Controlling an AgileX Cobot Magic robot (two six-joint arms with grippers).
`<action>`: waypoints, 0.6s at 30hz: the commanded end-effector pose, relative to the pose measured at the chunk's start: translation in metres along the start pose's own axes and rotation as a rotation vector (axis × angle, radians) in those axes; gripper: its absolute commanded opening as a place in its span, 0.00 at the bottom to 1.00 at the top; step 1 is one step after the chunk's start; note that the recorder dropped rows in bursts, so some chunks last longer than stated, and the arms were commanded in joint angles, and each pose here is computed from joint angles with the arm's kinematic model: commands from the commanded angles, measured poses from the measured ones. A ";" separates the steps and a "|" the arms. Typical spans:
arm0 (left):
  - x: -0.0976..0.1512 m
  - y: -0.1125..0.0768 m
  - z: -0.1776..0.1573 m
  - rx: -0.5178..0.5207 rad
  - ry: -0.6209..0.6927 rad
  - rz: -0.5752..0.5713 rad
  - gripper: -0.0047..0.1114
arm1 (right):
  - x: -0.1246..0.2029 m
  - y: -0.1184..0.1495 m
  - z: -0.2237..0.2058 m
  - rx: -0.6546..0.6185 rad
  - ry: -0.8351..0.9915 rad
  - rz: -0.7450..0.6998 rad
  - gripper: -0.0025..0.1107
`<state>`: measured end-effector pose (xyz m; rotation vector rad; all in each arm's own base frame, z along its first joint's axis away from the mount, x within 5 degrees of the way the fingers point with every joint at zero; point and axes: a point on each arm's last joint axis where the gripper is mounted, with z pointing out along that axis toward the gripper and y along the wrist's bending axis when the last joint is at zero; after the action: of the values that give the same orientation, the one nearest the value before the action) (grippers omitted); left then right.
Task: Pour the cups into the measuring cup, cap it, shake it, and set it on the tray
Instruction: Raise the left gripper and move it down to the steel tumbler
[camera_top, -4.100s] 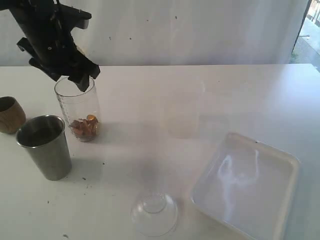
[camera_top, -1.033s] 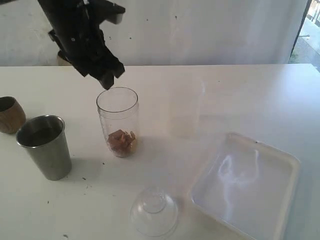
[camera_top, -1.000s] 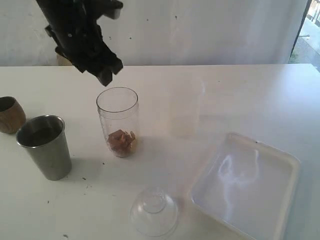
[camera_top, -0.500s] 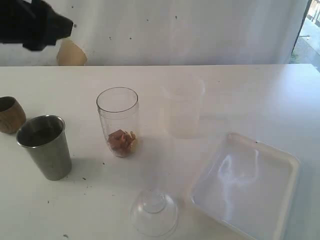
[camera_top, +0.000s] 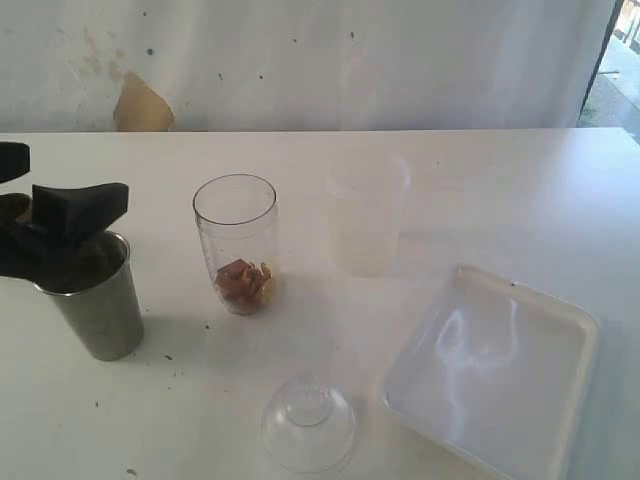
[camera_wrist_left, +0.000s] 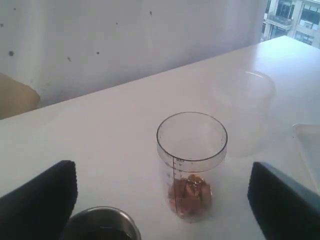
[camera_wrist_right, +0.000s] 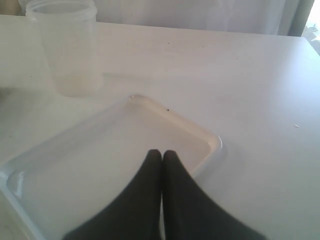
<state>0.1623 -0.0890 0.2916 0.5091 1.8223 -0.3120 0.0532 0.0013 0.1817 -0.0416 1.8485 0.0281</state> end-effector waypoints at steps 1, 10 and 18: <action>-0.005 0.000 -0.001 -0.001 -0.069 0.033 0.87 | 0.000 0.000 0.000 0.002 -0.015 0.003 0.02; 0.031 -0.002 0.000 0.005 -0.033 -0.032 0.95 | 0.000 0.000 0.000 0.002 -0.015 0.003 0.02; 0.101 0.007 -0.012 -0.123 -0.192 -0.156 0.95 | 0.000 0.000 0.000 0.002 -0.015 0.003 0.02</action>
<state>0.1344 -0.0707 0.2119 0.3655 1.7028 -0.3825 0.0532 0.0013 0.1817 -0.0416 1.8485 0.0281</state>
